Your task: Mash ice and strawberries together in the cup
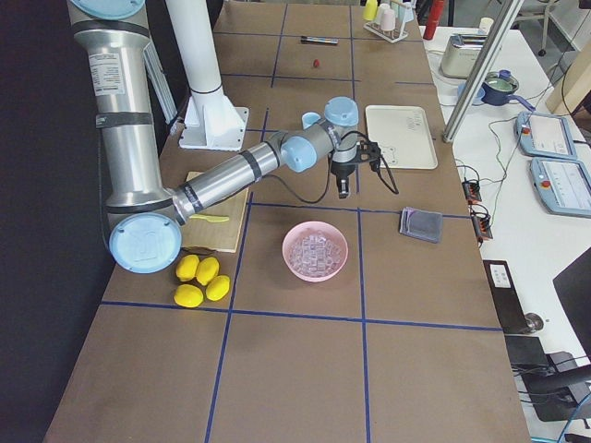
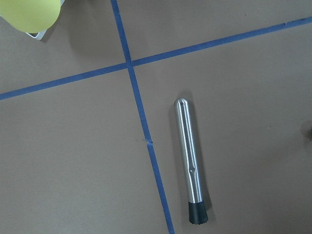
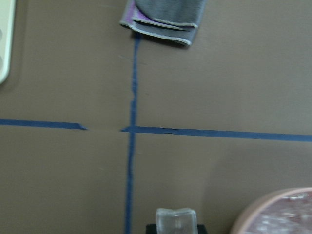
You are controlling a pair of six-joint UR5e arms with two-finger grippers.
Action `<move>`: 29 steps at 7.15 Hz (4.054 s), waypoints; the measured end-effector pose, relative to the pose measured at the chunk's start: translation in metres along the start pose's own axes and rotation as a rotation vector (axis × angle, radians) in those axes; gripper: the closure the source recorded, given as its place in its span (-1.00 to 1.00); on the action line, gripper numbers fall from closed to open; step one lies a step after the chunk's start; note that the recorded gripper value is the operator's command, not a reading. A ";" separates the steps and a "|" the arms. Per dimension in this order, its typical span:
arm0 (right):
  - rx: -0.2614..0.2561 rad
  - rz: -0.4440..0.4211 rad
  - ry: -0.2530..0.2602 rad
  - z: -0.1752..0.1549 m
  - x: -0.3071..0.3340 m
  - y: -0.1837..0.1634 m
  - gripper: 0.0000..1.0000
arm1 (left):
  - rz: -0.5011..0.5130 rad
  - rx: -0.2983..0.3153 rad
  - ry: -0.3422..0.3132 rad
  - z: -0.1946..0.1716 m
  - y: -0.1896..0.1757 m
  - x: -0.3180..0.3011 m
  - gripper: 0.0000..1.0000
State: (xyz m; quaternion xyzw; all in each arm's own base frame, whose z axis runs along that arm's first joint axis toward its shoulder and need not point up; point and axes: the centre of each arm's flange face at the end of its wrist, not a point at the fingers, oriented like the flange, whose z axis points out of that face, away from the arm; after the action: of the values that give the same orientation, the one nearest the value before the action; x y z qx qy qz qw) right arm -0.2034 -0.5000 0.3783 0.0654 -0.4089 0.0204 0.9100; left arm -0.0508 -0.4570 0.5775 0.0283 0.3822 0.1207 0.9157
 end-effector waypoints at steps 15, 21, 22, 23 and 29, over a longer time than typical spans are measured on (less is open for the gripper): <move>0.054 0.223 0.099 0.116 -0.440 0.123 -0.98 | 0.012 0.010 -0.003 -0.005 -0.006 0.004 -1.00; 0.028 -0.004 0.061 -0.008 -0.184 -0.082 -0.98 | 0.097 0.085 -0.033 -0.019 -0.025 0.018 -1.00; 0.014 -0.072 0.063 -0.031 -0.105 -0.107 -0.98 | 0.101 0.122 -0.041 -0.020 -0.034 0.017 -1.00; -0.003 -0.140 0.061 -0.050 -0.024 -0.119 -0.98 | 0.052 0.146 -0.039 -0.020 -0.044 0.015 -1.00; -0.179 -0.339 0.079 -0.040 0.345 0.026 -0.98 | 0.040 0.197 -0.018 -0.008 -0.064 0.056 -1.00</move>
State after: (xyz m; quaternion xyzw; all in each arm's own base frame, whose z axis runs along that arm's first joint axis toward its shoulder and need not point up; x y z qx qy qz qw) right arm 0.0536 -0.4744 0.6126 0.0512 -0.3563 -0.1671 0.9179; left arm -0.0063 -0.5058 0.5237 0.1267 0.3832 0.1008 0.9093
